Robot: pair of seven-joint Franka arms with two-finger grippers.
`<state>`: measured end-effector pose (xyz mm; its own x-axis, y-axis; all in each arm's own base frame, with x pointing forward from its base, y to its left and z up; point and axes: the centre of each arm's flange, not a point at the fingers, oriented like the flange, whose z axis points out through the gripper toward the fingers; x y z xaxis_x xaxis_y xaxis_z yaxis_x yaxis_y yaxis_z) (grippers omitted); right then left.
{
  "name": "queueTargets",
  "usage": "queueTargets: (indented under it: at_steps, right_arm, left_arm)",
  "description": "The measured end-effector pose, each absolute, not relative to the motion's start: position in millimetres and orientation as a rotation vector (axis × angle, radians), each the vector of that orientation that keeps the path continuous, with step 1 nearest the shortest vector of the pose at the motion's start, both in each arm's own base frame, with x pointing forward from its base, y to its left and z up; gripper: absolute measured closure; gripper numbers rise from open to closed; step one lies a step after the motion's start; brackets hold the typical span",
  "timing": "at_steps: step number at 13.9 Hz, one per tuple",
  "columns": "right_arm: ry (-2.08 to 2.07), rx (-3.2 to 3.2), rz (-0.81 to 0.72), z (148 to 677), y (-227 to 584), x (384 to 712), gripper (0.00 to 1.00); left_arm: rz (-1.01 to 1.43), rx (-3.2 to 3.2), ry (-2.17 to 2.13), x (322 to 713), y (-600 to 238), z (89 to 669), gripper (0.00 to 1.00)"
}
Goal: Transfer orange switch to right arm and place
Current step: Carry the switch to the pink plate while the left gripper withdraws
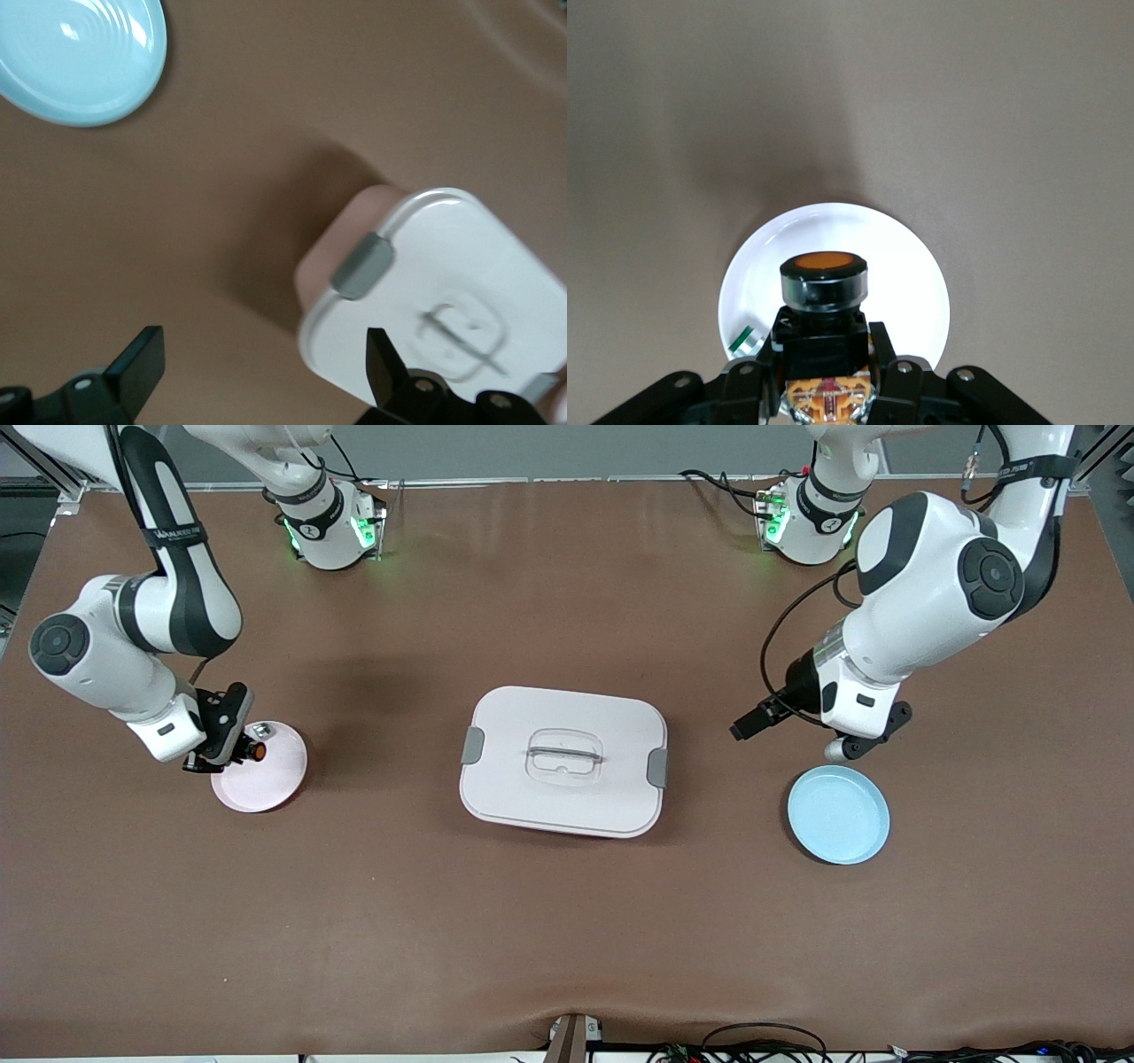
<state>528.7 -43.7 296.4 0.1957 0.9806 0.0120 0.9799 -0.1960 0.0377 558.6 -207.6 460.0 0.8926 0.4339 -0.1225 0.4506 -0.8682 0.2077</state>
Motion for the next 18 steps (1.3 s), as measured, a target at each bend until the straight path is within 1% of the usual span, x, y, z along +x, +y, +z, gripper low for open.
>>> queueTargets:
  at_steps: [2,4,8,12,15,18]
  right_arm:
    - [1.981,2.392,0.070,274.3,-50.0,515.5,0.59]
    - [1.993,2.393,0.053,252.9,-59.8,506.7,0.59]
    - [2.001,2.404,0.032,225.7,-71.0,503.3,0.59]
    - [2.005,2.390,0.045,206.8,-68.7,504.3,0.59]
    - [2.000,2.382,0.058,199.5,-68.5,506.6,0.59]
    - [2.000,2.382,0.058,194.7,-69.1,509.5,0.59]
  left_arm:
    - [-0.068,2.931,0.485,560.7,-193.8,457.0,0.00]
    - [-0.036,2.987,0.342,566.4,-174.0,455.9,0.00]
    - [0.027,3.070,0.059,580.9,-118.8,456.8,0.00]
    - [0.094,3.069,0.111,596.5,-55.1,474.2,0.00]
    - [0.175,3.060,0.150,605.3,-38.8,505.5,0.00]
    - [0.168,3.066,0.178,603.9,-26.7,534.6,0.00]
